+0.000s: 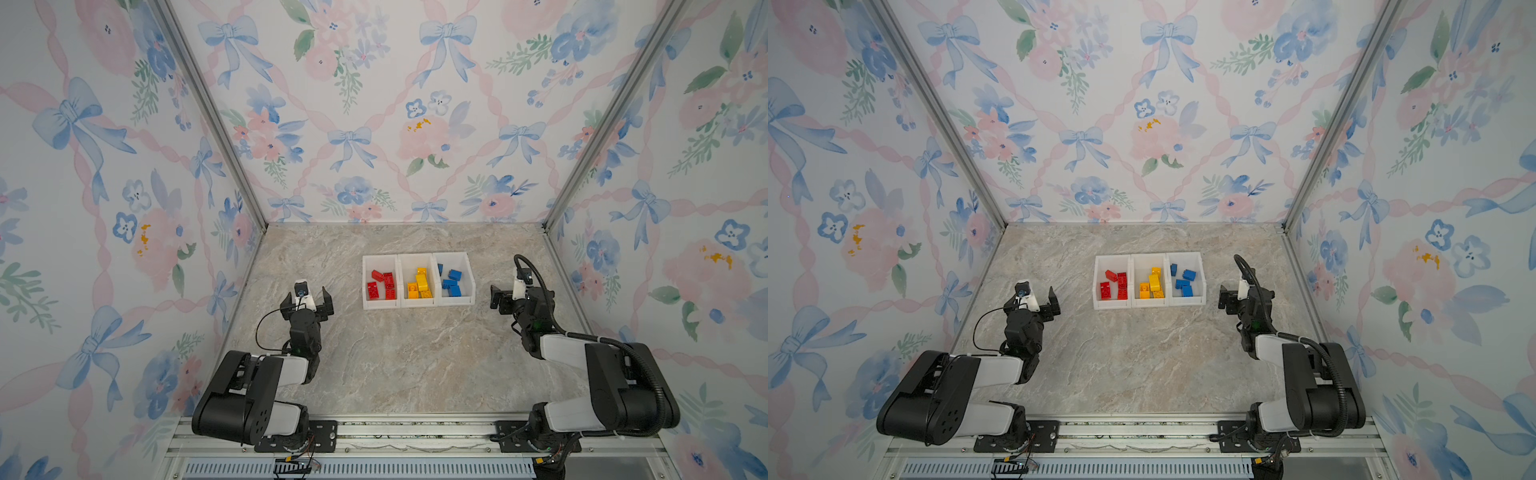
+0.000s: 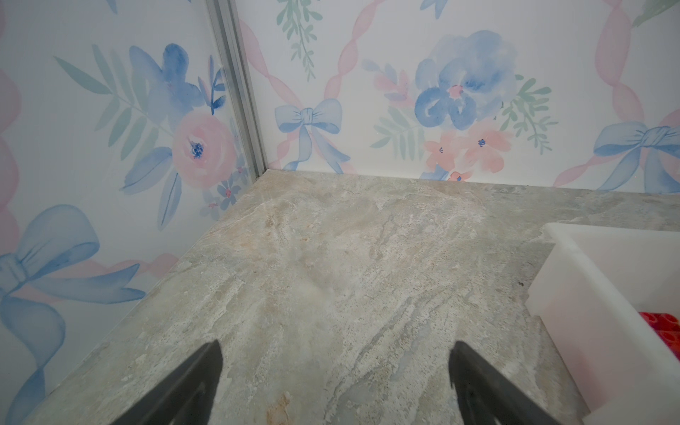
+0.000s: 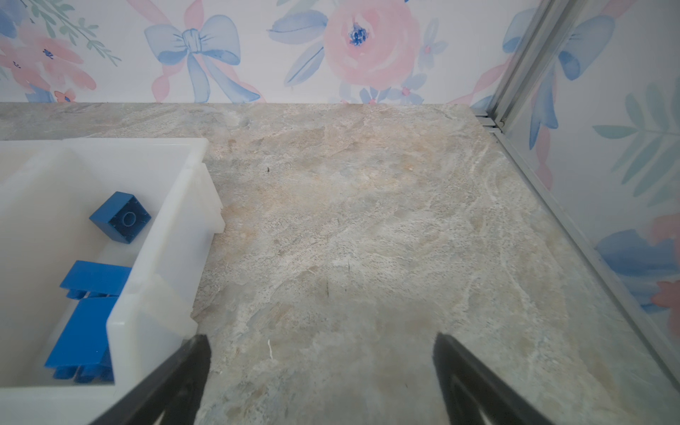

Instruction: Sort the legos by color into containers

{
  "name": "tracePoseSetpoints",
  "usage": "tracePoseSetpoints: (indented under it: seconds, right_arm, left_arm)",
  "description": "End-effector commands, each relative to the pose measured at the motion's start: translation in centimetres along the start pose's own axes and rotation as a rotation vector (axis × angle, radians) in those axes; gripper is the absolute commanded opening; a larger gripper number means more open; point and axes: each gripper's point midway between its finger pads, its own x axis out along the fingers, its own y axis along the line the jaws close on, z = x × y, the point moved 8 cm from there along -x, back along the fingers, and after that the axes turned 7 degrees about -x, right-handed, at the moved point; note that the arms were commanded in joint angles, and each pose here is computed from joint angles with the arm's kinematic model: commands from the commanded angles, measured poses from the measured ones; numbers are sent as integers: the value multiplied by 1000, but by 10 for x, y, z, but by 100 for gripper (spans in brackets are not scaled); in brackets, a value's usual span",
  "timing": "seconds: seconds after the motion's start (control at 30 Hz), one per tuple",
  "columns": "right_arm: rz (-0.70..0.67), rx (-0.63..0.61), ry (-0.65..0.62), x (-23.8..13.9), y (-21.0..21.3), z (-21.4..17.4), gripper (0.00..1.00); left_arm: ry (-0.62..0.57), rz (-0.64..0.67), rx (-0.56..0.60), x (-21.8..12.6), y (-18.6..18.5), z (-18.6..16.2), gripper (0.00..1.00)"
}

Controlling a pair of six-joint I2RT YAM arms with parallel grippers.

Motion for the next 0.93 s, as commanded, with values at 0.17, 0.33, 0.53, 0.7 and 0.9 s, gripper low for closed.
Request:
tracePoseSetpoints:
  seconds: [0.17, 0.33, 0.53, 0.7, 0.9]
  right_arm:
    - [-49, -36, -65, 4, 7, -7, 97]
    - [-99, -41, -42, 6, 7, -7, 97]
    - [-101, -41, -42, 6, 7, -7, 97]
    - [-101, -41, -39, 6, 7, -7, 97]
    - [-100, -40, -38, 6, 6, -7, 97]
  left_arm:
    - [-36, -14, -20, 10, -2, -4, 98]
    - [-41, -15, -33, 8, 1, -6, 98]
    - [-41, -14, -34, 9, 1, -6, 98]
    - [-40, -14, -33, 9, 2, -6, 98]
    - [-38, -15, -34, 9, 2, -7, 98]
